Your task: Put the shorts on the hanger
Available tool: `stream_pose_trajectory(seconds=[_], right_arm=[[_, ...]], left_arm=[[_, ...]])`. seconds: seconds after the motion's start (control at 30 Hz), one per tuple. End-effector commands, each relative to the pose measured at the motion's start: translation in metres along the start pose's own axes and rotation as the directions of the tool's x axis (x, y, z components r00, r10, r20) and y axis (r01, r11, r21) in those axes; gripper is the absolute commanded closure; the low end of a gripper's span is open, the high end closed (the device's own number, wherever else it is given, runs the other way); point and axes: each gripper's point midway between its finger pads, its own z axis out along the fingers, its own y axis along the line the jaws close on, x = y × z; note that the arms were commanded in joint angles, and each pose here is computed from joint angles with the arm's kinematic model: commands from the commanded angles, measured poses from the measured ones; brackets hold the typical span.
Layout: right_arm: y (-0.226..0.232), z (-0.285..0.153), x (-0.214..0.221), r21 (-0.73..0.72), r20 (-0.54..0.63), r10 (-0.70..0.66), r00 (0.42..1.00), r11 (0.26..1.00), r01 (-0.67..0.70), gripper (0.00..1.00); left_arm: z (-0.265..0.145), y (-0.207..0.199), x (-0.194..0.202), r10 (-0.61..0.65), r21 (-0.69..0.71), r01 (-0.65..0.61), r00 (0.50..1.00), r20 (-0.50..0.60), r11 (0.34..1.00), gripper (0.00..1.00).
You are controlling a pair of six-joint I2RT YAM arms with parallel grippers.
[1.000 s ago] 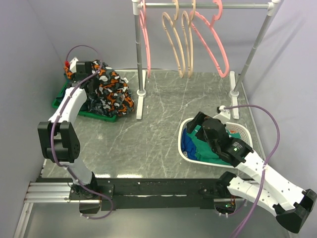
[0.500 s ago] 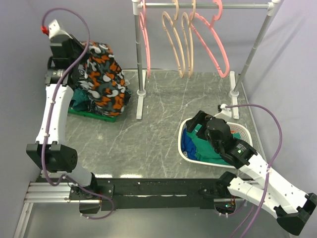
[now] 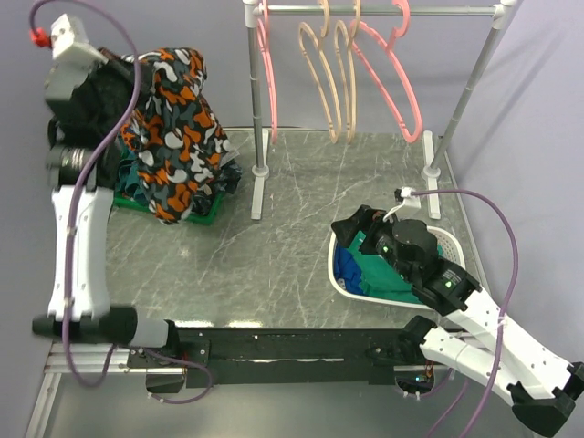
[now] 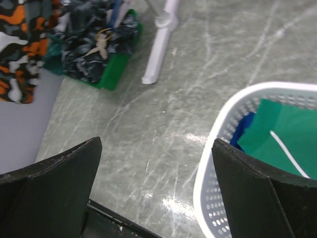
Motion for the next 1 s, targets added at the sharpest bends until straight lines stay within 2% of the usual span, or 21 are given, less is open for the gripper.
stream_pose_trajectory(seconds=[0.0,0.03,0.1,0.17,0.2,0.3,0.4,0.43,0.5,0.53,0.57,0.63,0.67,0.7,0.77,0.8,0.87,0.9,0.97], right_arm=[[0.037,-0.013,-0.016,-0.162,0.071,-0.048,0.996,0.985,0.059,0.0],[0.041,-0.013,-0.013,-0.173,0.067,-0.058,0.996,0.982,0.069,0.0],[0.052,-0.014,-0.007,-0.202,0.054,-0.071,0.996,0.976,0.081,0.0],[0.062,-0.014,-0.005,-0.22,0.047,-0.089,0.995,0.971,0.097,0.01],[0.07,-0.014,0.004,-0.23,0.031,-0.113,0.993,0.966,0.118,0.01],[0.094,-0.015,0.023,-0.269,0.004,-0.166,0.986,0.95,0.161,0.01],[0.109,-0.011,0.044,-0.276,-0.024,-0.21,0.977,0.941,0.195,0.01],[0.11,-0.008,0.048,-0.265,-0.025,-0.215,0.976,0.943,0.201,0.01],[0.115,-0.001,0.064,-0.262,-0.049,-0.23,0.972,0.942,0.21,0.01],[0.119,-0.001,0.072,-0.271,-0.064,-0.23,0.971,0.94,0.205,0.01],[0.122,0.0,0.078,-0.278,-0.072,-0.234,0.97,0.938,0.206,0.01],[0.131,0.0,0.096,-0.29,-0.097,-0.254,0.962,0.932,0.217,0.01],[0.128,0.002,0.098,-0.255,-0.085,-0.268,0.96,0.937,0.239,0.01],[0.127,0.005,0.107,-0.239,-0.095,-0.291,0.952,0.935,0.262,0.01],[0.135,-0.001,0.116,-0.241,-0.098,-0.316,0.944,0.927,0.286,0.0],[0.136,0.0,0.126,-0.242,-0.109,-0.339,0.934,0.921,0.306,0.0],[0.137,-0.004,0.144,-0.255,-0.134,-0.37,0.919,0.909,0.329,0.01],[0.133,-0.001,0.157,-0.242,-0.153,-0.397,0.905,0.903,0.355,0.02],[0.132,-0.004,0.181,-0.263,-0.183,-0.446,0.876,0.881,0.394,0.06]], left_arm=[[-0.094,-0.038,-0.032,0.002,0.106,-0.012,0.996,0.092,0.994,0.99],[-0.099,-0.03,-0.014,-0.005,0.096,0.0,0.999,0.05,0.995,0.99],[-0.133,-0.035,-0.011,-0.015,0.125,0.009,0.999,0.049,0.992,0.99],[-0.147,-0.033,0.015,-0.019,0.152,0.024,0.999,-0.035,0.988,0.99],[-0.167,-0.036,0.016,-0.017,0.17,0.022,0.999,-0.03,0.985,0.99],[-0.185,-0.026,0.043,-0.013,0.16,0.028,0.996,-0.093,0.987,0.99],[-0.179,-0.013,0.091,-0.028,0.161,0.067,0.972,-0.232,0.985,0.99],[-0.171,0.002,0.12,-0.061,0.124,0.103,0.951,-0.303,0.987,0.99],[-0.158,0.007,0.149,-0.098,0.13,0.154,0.928,-0.359,0.98,0.99],[-0.151,0.026,0.185,-0.162,0.056,0.204,0.892,-0.421,0.977,0.99],[-0.149,0.022,0.207,-0.176,0.053,0.225,0.867,-0.467,0.973,0.99],[-0.134,0.036,0.254,-0.234,-0.054,0.238,0.839,-0.492,0.97,0.99],[-0.138,0.02,0.28,-0.223,-0.034,0.244,0.811,-0.541,0.969,0.99],[-0.132,0.023,0.303,-0.227,-0.061,0.235,0.79,-0.569,0.97,0.98],[-0.127,0.024,0.332,-0.248,-0.087,0.247,0.756,-0.605,0.965,0.85],[-0.123,0.028,0.346,-0.247,-0.106,0.233,0.736,-0.63,0.967,0.73],[-0.12,0.029,0.348,-0.215,-0.093,0.204,0.739,-0.638,0.975,0.67],[-0.12,0.031,0.346,-0.183,-0.079,0.173,0.747,-0.639,0.982,0.56],[-0.119,0.032,0.332,-0.143,-0.08,0.12,0.767,-0.625,0.99,0.43]])
